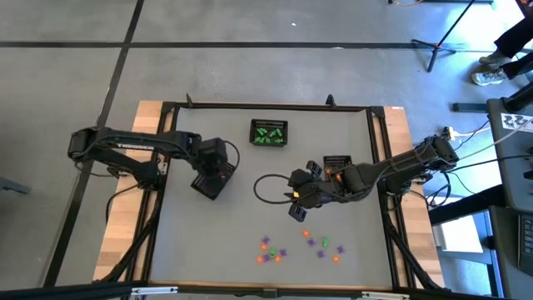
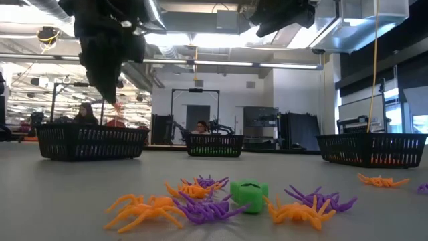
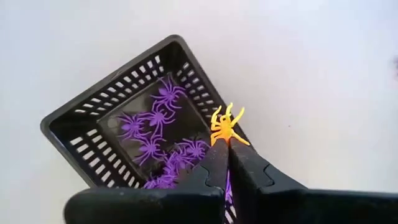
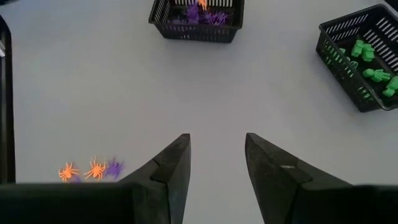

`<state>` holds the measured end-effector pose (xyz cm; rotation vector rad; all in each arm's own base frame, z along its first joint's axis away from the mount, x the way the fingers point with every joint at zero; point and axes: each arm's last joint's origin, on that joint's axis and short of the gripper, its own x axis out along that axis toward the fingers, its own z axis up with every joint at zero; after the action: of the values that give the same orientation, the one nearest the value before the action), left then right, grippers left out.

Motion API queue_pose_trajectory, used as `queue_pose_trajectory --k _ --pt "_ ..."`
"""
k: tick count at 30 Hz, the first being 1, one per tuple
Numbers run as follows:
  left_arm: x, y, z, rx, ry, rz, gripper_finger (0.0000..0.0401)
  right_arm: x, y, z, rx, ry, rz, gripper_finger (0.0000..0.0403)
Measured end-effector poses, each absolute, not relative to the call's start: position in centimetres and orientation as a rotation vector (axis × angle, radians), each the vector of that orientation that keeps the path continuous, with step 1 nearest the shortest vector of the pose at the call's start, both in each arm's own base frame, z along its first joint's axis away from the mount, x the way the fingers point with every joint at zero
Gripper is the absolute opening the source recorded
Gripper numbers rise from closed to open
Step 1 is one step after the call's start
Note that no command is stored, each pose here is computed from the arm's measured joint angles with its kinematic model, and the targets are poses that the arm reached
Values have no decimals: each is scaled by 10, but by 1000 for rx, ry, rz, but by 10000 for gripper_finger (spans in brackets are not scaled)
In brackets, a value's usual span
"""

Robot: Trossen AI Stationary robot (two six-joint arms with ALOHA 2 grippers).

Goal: Sort Halloween decoration
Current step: Put the orange spider toy from the left bin into the right bin

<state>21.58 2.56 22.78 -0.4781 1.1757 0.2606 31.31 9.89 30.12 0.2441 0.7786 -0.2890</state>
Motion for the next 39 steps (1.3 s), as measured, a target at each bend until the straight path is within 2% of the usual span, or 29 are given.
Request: queue_pose_trajectory --k 4,10,14,17,20,29,39 --pt "209 25 238 -486 1127 247 0 323 95 308 306 683 -261 150" --pt "200 23 251 -509 1055 251 0 361 70 312 357 488 -141 150" --pt "195 23 256 -526 1026 258 0 387 50 296 306 429 -131 150" --pt "194 23 258 -535 1013 266 0 404 41 284 184 379 -95 151" --pt "194 23 258 -538 1007 271 0 419 37 274 109 305 -74 164" --pt "195 23 258 -553 1003 262 0 449 15 240 127 359 -87 229" --pt "196 22 266 -577 980 231 0 482 14 221 140 373 -24 237"
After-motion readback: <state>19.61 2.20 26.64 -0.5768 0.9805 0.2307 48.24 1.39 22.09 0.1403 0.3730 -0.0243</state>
